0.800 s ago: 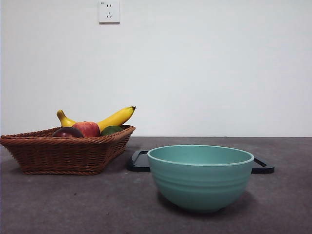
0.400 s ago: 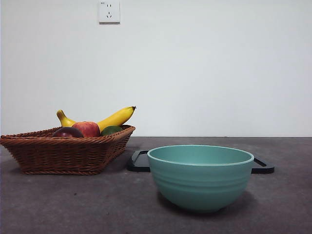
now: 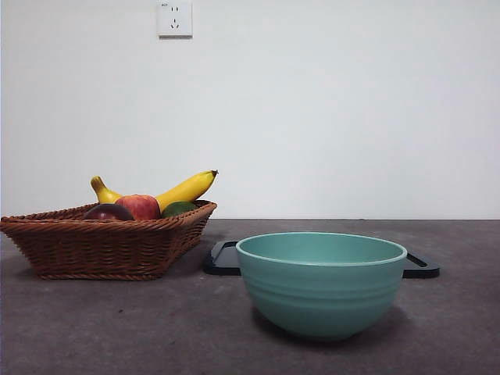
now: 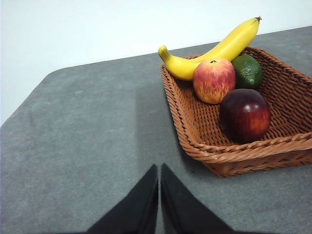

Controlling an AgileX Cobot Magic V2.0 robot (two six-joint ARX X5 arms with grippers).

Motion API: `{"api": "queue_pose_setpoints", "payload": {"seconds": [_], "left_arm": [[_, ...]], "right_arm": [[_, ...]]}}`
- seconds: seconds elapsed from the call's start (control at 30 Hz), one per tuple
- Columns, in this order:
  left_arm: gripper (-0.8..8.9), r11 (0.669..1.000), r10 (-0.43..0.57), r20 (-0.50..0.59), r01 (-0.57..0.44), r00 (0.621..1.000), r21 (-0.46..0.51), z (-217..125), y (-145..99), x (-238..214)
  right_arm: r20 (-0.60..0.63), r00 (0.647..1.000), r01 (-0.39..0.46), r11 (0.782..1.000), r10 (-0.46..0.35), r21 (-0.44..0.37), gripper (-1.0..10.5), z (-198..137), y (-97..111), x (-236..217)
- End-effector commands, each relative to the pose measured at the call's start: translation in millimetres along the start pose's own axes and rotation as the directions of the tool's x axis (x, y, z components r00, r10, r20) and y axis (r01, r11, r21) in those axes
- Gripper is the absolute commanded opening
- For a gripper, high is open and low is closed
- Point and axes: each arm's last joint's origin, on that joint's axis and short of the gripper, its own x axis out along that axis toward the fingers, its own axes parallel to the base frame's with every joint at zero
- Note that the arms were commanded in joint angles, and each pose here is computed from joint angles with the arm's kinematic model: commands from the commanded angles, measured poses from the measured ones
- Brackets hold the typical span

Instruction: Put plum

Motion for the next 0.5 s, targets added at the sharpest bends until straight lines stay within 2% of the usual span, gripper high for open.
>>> {"api": "queue_pose_setpoints", "payload": {"seconds": [0.03, 0.13, 0.23, 0.3, 0.43, 0.5], "left_arm": [[0.07, 1.0, 0.001, -0.028, -0.001, 1.0, -0.01, -7, -1, 2], [0.07, 1.0, 0.001, -0.028, -0.001, 1.0, -0.01, -7, -1, 2], [0.07, 1.0, 0.001, -0.028, -0.001, 1.0, -0.01, -7, -1, 2], [0.07, 1.0, 0.001, -0.028, -0.001, 1.0, -0.01, -7, -1, 2], [0.07, 1.0, 0.001, -0.028, -0.001, 1.0, -0.01, -7, -1, 2], [0.07, 1.0, 0.001, -0.028, -0.001, 1.0, -0.01, -7, -1, 2]], "right_arm": [[0.039, 0.999, -0.006, 1.0, 0.007, -0.028, 0.1, 4, 2, -4], [0.086, 0.996, 0.04, 0.997, -0.034, -0.065, 0.1, 6, -4, -8], [0.245, 0.962, 0.14, 0.988, -0.12, -0.064, 0.1, 11, -18, -11], [0.382, 0.901, 0.227, 0.974, -0.204, -0.016, 0.1, 9, -31, -14], [0.544, 0.767, 0.362, 0.929, -0.341, 0.072, 0.1, -8, -52, -11], [0.611, 0.671, 0.445, 0.887, -0.421, 0.122, 0.1, -28, -68, -1]]}}
